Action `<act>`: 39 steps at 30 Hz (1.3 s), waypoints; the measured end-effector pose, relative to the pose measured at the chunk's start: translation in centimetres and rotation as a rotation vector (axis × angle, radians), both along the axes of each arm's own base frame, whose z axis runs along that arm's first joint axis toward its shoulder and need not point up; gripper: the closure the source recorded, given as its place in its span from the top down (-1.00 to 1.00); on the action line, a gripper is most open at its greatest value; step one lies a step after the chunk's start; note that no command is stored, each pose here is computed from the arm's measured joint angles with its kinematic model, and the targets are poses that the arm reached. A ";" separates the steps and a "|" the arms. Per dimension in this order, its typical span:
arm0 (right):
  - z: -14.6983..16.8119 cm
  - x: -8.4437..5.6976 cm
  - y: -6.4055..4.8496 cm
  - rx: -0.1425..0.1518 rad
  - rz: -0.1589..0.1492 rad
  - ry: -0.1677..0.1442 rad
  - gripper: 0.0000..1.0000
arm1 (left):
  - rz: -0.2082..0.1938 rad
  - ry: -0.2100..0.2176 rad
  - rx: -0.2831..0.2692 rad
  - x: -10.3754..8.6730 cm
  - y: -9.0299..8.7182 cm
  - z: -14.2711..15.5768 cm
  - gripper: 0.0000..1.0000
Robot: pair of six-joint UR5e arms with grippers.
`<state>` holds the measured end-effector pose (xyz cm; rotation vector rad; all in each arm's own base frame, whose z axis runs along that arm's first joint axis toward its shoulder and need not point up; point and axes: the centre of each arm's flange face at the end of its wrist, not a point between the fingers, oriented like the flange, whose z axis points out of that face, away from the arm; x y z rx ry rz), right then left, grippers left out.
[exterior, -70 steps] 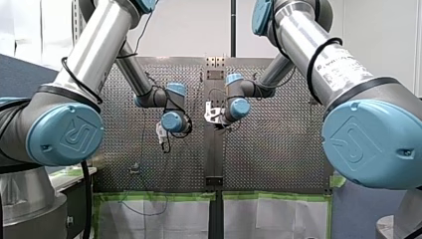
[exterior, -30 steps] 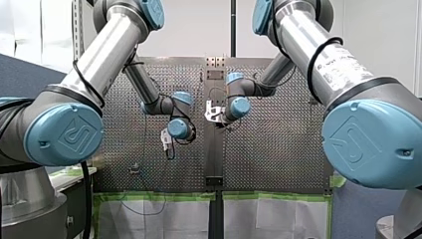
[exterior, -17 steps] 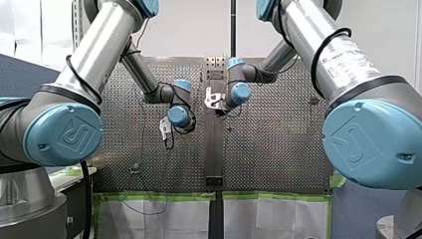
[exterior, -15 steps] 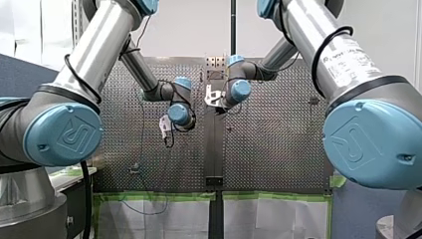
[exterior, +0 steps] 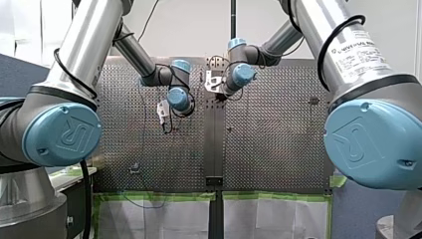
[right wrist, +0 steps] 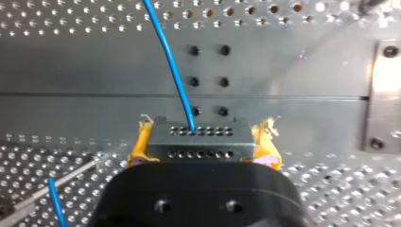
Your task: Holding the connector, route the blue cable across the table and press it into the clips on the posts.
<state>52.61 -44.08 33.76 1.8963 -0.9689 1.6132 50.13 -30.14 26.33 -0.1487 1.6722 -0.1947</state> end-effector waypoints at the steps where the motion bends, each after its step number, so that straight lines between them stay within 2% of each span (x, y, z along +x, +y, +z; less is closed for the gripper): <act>1: 0.4 -0.1 0.1 -0.004 0.000 -0.003 -1.00 | 0.001 -0.006 -0.002 -0.1 0.0 0.4 -0.97; 19: 9.4 -1.8 3.1 -0.110 0.007 -0.090 -1.00 | 0.002 -0.136 -0.057 -2.5 1.1 9.2 -0.97; 22: 11.0 -2.2 3.6 -0.129 0.007 -0.107 -1.00 | 0.002 -0.162 -0.068 -2.9 1.3 10.6 -0.97; 27: 13.7 -3.1 4.5 -0.161 0.006 -0.136 -1.00 | -0.011 -0.232 -0.096 -3.3 1.8 13.4 -0.97; 32: 14.1 -3.4 4.6 -0.166 0.002 -0.142 -1.00 | -0.044 -0.271 -0.107 -3.8 1.8 15.1 -0.97; 39: 12.0 -2.9 3.5 -0.139 -0.003 -0.120 -1.00 | -0.091 -0.250 -0.094 -2.6 1.0 12.9 -0.97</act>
